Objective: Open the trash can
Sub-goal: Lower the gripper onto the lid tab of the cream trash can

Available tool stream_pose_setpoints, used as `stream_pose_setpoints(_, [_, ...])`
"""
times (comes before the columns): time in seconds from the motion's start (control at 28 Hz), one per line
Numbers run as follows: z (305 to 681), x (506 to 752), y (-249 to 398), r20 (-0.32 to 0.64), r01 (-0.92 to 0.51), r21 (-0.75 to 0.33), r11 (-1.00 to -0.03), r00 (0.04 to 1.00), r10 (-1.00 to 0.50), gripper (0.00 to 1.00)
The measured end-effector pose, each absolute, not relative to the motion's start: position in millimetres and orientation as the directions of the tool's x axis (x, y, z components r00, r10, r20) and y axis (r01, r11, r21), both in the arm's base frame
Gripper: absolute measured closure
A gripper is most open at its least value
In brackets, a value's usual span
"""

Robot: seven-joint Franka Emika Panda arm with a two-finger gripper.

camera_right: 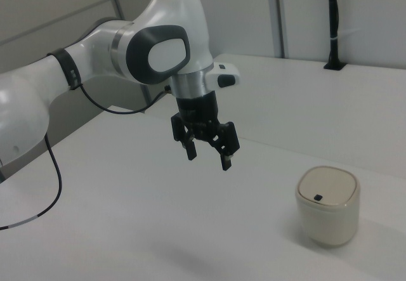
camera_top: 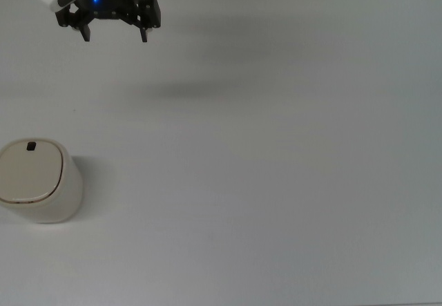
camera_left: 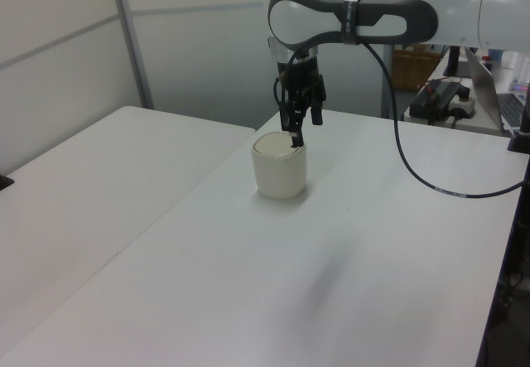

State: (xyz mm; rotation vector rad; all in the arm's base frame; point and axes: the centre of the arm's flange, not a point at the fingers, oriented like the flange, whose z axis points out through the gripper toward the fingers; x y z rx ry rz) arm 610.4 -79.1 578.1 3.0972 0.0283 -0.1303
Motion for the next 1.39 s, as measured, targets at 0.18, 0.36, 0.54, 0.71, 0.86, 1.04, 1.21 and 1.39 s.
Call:
stream_pose_setpoints(0.18, [582, 609, -84, -0.078, 0.017, 0.041, -0.999, 0.997, 0.014, 0.10])
stream_pose_setpoints(0.36, [585, 608, -86, -0.074, 0.023, 0.041, -0.999, 0.997, 0.020, 0.30])
stream_pose_setpoints(0.54, [585, 607, -88, -0.073, 0.021, 0.041, -0.999, 0.997, 0.017, 0.47])
stream_pose_setpoints(0.71, [585, 606, -94, -0.070, 0.007, 0.025, -1.000, 0.998, 0.005, 0.69])
stream_pose_setpoints(0.86, [585, 604, -106, -0.068, -0.014, 0.012, -1.000, 0.998, -0.015, 0.83])
stream_pose_setpoints(1.04, [587, 607, -113, -0.034, -0.025, 0.008, -1.000, 0.999, -0.025, 0.99])
stream_pose_setpoints(1.21, [584, 623, -115, 0.049, -0.025, 0.016, -1.000, 0.998, -0.024, 0.99])
stream_pose_setpoints(1.39, [571, 646, -123, 0.153, -0.056, 0.033, -0.998, 0.987, -0.050, 0.99])
